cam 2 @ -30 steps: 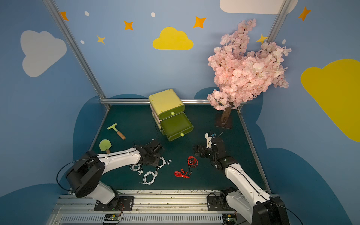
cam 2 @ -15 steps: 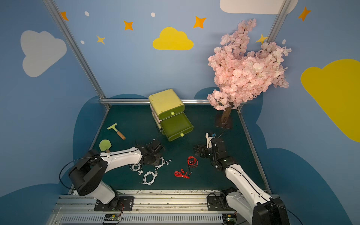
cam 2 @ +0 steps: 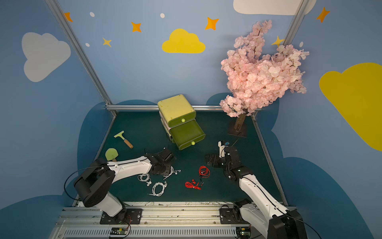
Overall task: Place the wired earphones into the drawer by color
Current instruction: Pick up the wired earphones from the center of the board, then place the wired earphones in the drawer.
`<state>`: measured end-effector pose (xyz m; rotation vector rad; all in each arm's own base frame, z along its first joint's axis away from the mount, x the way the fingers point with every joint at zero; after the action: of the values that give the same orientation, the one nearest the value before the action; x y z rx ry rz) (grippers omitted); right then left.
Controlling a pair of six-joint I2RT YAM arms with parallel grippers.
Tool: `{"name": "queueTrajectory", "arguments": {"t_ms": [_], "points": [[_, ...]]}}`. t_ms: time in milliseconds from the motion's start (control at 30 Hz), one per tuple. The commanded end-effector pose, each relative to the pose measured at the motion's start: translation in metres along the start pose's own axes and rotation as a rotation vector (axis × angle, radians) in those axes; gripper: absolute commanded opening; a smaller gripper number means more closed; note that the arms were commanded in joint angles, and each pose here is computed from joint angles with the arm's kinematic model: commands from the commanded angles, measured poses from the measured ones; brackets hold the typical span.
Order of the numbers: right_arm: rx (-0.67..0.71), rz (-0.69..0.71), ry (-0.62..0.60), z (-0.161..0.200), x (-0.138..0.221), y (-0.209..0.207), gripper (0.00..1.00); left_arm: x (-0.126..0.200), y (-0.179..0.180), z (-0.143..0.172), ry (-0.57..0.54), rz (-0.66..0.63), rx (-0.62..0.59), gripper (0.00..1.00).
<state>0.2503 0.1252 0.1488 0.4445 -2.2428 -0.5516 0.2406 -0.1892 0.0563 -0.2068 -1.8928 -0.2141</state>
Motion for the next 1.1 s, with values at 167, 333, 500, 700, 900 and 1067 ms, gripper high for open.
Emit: {"name": "queueTrajectory", "arguments": {"t_ms": [167, 333, 500, 700, 900, 1067], "points": [[0.002, -0.009, -0.029, -0.003, 0.002, 0.001, 0.99, 0.049, 0.012, -0.021, -0.125, -0.028, 0.022, 0.05], [0.008, -0.012, -0.033, -0.004, 0.003, 0.002, 0.98, 0.086, 0.02, -0.035, -0.22, -0.04, 0.013, 0.04], [0.014, -0.014, -0.046, -0.006, 0.004, 0.003, 0.98, 0.126, 0.025, -0.056, -0.344, -0.042, -0.012, 0.03], [0.015, -0.024, -0.05, -0.007, 0.004, 0.004, 0.98, 0.171, 0.025, -0.09, -0.513, -0.047, -0.056, 0.03], [0.018, -0.023, -0.055, -0.008, 0.004, 0.004, 0.98, 0.198, 0.014, -0.136, -0.634, -0.067, -0.103, 0.03], [0.033, -0.024, -0.067, -0.009, 0.007, 0.005, 0.99, 0.199, -0.005, -0.177, -0.706, -0.065, -0.13, 0.03]]}}
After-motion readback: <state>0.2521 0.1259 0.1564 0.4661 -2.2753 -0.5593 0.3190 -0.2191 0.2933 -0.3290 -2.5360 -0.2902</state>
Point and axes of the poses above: each gripper's point midway between its finger pads, its own x axis back along the fingers, its own y axis along the line the jaws close on, z = x × y, the point moved 4 cm from there along x, back along the fingers, and after that the axes turned 6 degrees about -x, right-handed, at the moved point
